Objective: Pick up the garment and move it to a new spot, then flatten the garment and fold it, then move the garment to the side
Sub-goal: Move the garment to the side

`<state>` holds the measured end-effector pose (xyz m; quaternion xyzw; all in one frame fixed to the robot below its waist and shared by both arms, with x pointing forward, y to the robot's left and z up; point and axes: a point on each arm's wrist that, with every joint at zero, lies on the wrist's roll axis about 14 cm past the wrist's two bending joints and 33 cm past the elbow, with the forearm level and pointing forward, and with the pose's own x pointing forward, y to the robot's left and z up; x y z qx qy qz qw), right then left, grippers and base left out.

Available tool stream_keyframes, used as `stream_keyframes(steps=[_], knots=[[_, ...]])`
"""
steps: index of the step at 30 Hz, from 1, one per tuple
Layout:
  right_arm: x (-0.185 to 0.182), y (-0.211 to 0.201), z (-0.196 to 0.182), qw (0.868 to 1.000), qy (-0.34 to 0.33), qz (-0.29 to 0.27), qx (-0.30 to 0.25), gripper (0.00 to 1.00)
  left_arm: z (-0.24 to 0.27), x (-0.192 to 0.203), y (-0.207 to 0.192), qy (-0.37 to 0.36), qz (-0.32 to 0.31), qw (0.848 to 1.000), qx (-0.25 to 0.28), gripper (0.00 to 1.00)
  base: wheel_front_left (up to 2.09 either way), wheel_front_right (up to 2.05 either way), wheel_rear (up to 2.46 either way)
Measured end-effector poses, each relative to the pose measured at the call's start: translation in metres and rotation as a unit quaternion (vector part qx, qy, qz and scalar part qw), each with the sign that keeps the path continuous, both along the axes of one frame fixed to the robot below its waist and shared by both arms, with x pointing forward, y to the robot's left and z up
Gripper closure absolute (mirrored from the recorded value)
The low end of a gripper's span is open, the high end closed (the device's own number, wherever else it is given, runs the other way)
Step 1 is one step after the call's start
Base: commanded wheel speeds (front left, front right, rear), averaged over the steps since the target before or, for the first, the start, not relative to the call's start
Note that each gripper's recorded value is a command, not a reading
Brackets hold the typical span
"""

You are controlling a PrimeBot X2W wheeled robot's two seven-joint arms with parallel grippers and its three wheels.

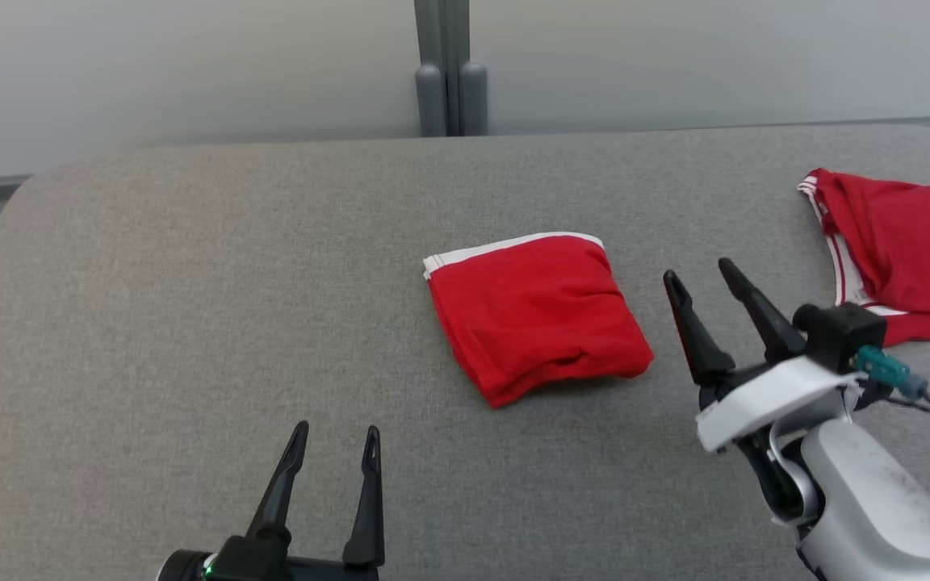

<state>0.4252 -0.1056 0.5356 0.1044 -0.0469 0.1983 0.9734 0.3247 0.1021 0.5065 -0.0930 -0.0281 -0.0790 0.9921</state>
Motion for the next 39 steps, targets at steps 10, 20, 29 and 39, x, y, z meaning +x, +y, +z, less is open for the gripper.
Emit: stream_keyframes(steps=[10,20,29,39], knots=[[0.053,0.015,-0.058,0.978,0.183,0.049,0.083,0.00,-0.015,0.025,0.001,0.025,0.004,1.000,-0.005,0.00,0.00,0.00,0.00],[0.062,0.021,-0.100,0.917,0.358,0.105,0.145,0.00,-0.034,0.035,0.009,0.054,0.020,0.998,0.000,0.00,0.00,0.00,0.00],[0.058,0.048,-0.112,0.899,0.385,0.149,0.148,1.00,-0.040,0.043,0.013,0.062,0.025,0.998,0.001,0.00,0.00,0.00,0.00],[0.085,-0.035,-0.095,0.961,0.264,0.076,0.013,1.00,-0.044,0.059,-0.004,0.059,-0.006,0.998,0.002,0.00,0.00,0.00,0.00]])
